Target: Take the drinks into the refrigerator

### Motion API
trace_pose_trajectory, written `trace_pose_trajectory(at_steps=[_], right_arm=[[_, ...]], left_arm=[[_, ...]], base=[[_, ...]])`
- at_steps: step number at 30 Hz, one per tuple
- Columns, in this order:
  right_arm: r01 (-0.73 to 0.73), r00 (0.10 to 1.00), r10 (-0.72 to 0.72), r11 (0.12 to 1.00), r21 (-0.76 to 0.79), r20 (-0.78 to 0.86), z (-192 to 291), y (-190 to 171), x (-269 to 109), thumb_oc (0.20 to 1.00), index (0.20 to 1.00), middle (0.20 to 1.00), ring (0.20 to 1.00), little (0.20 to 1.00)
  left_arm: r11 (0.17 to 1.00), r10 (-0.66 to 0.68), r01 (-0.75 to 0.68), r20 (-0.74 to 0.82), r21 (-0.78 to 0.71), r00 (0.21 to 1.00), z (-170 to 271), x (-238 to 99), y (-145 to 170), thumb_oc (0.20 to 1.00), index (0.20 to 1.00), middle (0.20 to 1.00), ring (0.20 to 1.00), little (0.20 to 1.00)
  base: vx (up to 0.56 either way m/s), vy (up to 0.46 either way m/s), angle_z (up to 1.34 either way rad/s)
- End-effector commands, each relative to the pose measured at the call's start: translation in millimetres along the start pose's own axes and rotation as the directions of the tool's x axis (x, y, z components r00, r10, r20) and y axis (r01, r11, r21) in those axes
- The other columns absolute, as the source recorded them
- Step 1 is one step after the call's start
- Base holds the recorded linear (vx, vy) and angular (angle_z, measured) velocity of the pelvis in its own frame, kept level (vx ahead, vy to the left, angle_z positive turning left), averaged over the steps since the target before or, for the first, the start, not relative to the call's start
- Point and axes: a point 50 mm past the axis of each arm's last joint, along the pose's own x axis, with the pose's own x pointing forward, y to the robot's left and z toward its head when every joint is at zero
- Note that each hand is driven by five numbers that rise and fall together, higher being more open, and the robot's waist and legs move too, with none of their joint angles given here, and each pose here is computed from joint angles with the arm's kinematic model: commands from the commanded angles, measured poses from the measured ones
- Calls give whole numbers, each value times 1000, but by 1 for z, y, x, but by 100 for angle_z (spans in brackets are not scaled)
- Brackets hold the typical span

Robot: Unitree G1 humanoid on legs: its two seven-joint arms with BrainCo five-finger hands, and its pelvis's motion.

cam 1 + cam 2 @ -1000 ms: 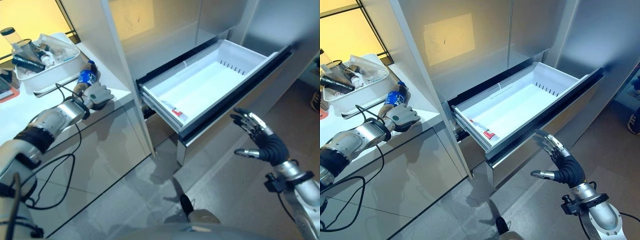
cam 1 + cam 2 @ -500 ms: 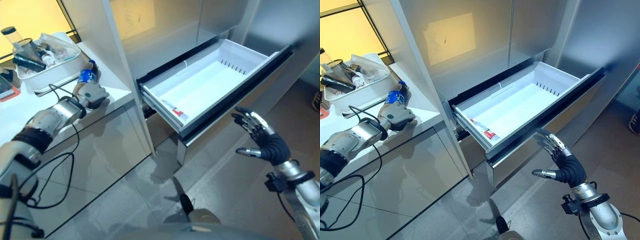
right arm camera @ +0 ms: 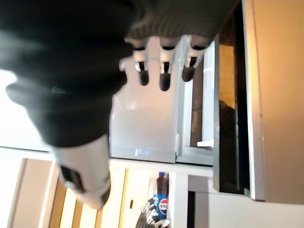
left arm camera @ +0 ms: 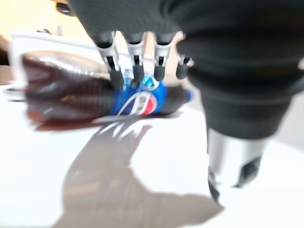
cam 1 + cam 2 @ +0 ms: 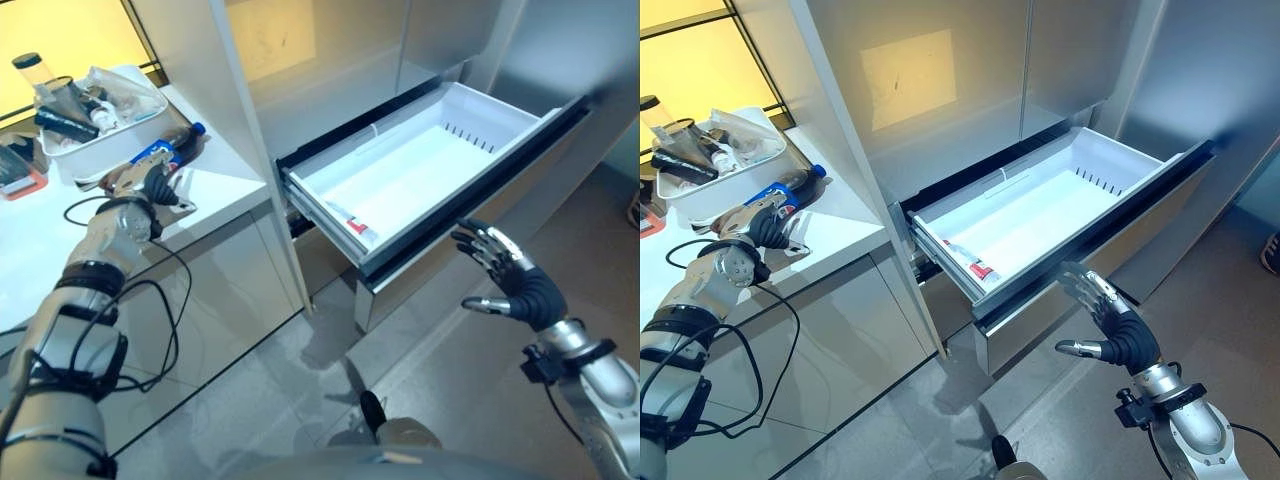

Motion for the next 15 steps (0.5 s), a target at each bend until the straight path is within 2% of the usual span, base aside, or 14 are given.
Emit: trace_pose_trajectory(at_steps=[1,3,8,15], right_arm=[[-4,990,11,999,-44,142,26,2,6,1000,1000,1000,1000,1000],[-3,990,9,999,-45,139,26,1,6,1000,1000,1000,1000,1000],[5,989,2,999,-41,149,27,1,6,1000,1000,1000,1000,1000],[7,990,-1,999,-41,139,24,1,5,1000,1000,1000,1000,1000]], left_arm=[[998,40,-36,-66,50,997,-9,5,30,1000,1000,1000,1000,1000],[997,17,-12,-62,81,998,-8,6,30,1000,1000,1000,1000,1000],[1000,4,-4,-19,5,1000,1,6,28,1000,1000,1000,1000,1000],[999,18,-19,13,46,1000,9,8,33,1000,1000,1000,1000,1000]], base=[[0,0,0],[0,0,0],[0,0,0],[0,0,0]])
